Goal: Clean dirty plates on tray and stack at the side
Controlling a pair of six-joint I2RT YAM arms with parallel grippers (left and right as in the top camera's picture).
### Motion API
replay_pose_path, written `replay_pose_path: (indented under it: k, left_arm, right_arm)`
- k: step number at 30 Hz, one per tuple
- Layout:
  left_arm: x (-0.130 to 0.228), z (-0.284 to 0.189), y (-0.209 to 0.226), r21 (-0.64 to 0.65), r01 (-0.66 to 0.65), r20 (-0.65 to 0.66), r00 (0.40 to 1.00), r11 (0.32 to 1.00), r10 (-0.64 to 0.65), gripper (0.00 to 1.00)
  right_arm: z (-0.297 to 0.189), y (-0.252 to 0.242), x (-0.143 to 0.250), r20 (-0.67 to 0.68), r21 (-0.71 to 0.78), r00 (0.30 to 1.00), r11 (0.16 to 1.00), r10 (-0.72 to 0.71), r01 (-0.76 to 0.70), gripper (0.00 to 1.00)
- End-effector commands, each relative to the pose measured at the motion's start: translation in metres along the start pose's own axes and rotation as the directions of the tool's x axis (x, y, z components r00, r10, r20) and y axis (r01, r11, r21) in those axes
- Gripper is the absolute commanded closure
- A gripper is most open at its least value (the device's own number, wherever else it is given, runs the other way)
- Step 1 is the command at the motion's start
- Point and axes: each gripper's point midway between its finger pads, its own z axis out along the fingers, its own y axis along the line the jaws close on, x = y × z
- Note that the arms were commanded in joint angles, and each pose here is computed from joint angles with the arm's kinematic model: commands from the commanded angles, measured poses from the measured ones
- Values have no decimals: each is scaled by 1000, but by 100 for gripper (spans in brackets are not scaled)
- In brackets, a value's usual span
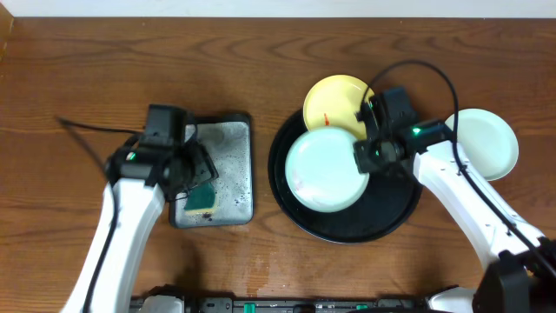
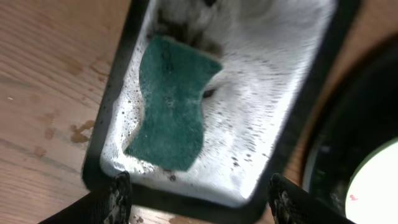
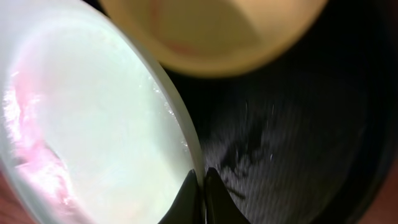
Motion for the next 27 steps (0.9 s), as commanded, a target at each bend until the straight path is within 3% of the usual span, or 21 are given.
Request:
replay_pose_path:
  k: [1, 3, 8, 12, 16, 17, 18, 20, 27]
  left_arm:
    - [-4, -36, -4, 64, -22, 97, 995, 998, 16, 28]
    - [-2, -53, -4, 94, -28, 150, 989, 995, 14, 23]
    - [8, -80, 2, 131, -38, 218, 976, 991, 9, 22]
    - [17, -91, 7, 140, -41, 234, 972, 989, 7, 22]
    - [18, -94, 7, 146, -43, 246, 969, 988, 6, 21]
    - [18, -93, 7, 145, -43, 244, 970, 989, 6, 21]
    - [18, -93, 7, 144, -42, 242, 970, 989, 6, 14]
    - [18, -91, 7, 140, -41, 236, 972, 989, 7, 13]
    - [17, -90, 7, 139, -41, 232, 973, 990, 7, 13]
  right_arm:
    - [-36, 21, -39, 136, 9, 986, 996, -93, 93, 99]
    - [-50, 34, -57, 201, 26, 971, 992, -128, 126, 99]
    - [-71, 84, -101, 381, 26, 898, 973, -222, 230, 99]
    - [-63, 137, -118, 475, -9, 837, 950, -271, 312, 99]
    - [-46, 170, -131, 535, 48, 781, 934, -323, 354, 99]
    - [-43, 179, -137, 557, 76, 752, 924, -352, 375, 99]
    - [-41, 186, -139, 571, 97, 727, 911, -381, 401, 99]
    - [-51, 208, -147, 618, 194, 621, 859, -483, 474, 99]
    - [-94, 226, -156, 655, 400, 464, 794, -597, 458, 99]
